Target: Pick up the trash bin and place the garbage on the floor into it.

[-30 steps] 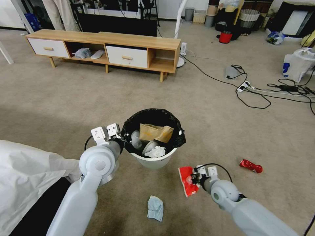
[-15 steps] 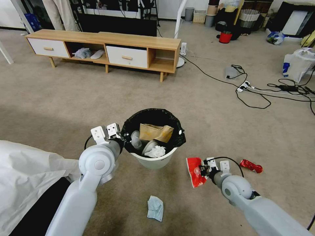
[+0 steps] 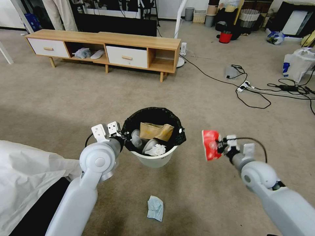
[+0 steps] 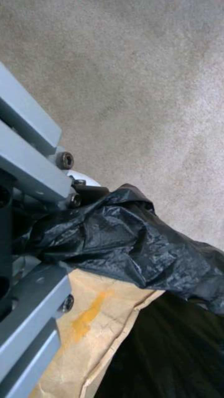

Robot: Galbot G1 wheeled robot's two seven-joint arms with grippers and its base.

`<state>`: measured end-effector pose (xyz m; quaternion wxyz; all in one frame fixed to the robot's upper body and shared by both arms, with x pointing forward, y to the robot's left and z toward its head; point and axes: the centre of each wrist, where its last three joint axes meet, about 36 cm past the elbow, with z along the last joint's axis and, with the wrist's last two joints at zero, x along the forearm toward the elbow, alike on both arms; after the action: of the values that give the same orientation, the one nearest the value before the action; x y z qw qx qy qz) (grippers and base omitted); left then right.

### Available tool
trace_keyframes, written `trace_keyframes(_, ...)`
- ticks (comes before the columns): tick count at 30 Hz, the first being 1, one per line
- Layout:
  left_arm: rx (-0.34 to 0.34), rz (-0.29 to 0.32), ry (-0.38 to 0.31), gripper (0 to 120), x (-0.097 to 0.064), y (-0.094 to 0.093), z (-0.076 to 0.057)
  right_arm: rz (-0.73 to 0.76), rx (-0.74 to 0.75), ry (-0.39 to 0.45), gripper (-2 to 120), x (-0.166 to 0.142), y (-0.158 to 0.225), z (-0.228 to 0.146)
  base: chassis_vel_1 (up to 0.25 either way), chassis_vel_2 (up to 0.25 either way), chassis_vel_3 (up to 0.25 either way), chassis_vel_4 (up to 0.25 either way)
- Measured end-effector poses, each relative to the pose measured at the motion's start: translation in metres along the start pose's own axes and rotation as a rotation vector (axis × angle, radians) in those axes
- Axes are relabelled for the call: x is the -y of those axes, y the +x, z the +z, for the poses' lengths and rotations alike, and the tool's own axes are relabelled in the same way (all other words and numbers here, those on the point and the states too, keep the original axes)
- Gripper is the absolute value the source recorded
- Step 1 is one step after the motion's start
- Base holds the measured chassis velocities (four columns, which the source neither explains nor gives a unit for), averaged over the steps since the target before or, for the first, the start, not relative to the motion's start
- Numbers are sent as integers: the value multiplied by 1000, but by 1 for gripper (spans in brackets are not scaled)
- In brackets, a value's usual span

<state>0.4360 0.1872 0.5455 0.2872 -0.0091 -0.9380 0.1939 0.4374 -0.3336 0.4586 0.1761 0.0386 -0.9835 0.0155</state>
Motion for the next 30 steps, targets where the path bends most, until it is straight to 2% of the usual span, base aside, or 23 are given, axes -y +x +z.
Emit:
trace_keyframes(11,-23,-16,-4,2,-1,1,-1,-26,209,41,0,-9,27,-52,0,0,0,0)
trace_keyframes(13,-28,-15,-2,2,-1,2,-1,-52,278,53,0,-16,40,-71,0,0,0,0)
trace_keyframes(21,-36,-9,-6,2,2,3,0,-134,408,103,0,-28,70,-103,0,0,0,0)
trace_keyframes(30,-54,20,-14,2,9,0,2,-257,490,136,0,-38,87,-120,0,0,0,0)
